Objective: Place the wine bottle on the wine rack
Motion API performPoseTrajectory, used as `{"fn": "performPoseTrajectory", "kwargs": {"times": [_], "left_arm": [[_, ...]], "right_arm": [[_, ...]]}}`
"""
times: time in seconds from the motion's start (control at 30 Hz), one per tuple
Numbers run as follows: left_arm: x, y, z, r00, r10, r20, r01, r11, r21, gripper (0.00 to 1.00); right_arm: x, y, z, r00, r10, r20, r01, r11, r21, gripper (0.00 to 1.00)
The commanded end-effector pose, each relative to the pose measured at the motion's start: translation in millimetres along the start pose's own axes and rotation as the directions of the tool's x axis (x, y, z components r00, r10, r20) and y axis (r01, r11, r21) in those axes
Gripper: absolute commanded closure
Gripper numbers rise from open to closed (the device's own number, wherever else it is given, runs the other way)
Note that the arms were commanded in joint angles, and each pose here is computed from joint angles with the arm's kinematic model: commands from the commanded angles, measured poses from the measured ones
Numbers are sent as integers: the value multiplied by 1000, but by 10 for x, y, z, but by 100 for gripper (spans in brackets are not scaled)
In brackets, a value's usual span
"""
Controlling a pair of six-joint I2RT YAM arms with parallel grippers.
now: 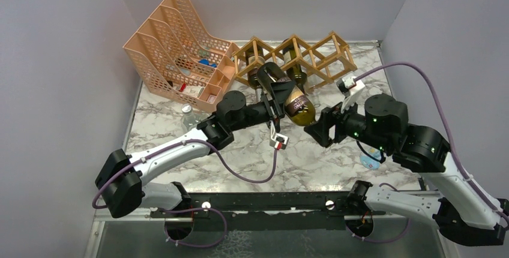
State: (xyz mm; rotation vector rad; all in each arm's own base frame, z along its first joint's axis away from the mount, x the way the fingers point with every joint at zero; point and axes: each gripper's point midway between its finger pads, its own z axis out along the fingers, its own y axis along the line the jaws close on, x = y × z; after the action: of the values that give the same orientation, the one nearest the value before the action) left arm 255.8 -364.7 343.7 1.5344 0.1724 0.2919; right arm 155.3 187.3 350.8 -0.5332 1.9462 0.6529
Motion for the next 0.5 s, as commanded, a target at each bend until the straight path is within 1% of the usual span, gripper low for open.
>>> {"fn": "performPoseTrajectory", "kwargs": {"times": [0.0, 0.07, 0.13, 0.33, 0.47], "left_arm": [[-50, 510, 3, 985, 170, 12, -168, 981, -95, 100], [-65, 478, 23, 983, 182, 26, -180, 981, -76, 100], [-79, 458, 38, 980, 198, 34, -195, 978, -68, 100], [-27, 332, 68, 974, 227, 13, -227, 973, -33, 100], [-15, 295, 74, 977, 213, 9, -213, 977, -24, 100]], "right_arm": [[400, -28, 77, 988, 14, -151, -11, 1000, 16, 28], [533, -91, 148, 981, 35, -190, -24, 998, 59, 30], [622, -106, 216, 978, 51, -205, -37, 997, 71, 32], [689, -106, 396, 979, 65, -191, -50, 996, 78, 37], [743, -171, 522, 978, 63, -198, -39, 992, 121, 40]]}}
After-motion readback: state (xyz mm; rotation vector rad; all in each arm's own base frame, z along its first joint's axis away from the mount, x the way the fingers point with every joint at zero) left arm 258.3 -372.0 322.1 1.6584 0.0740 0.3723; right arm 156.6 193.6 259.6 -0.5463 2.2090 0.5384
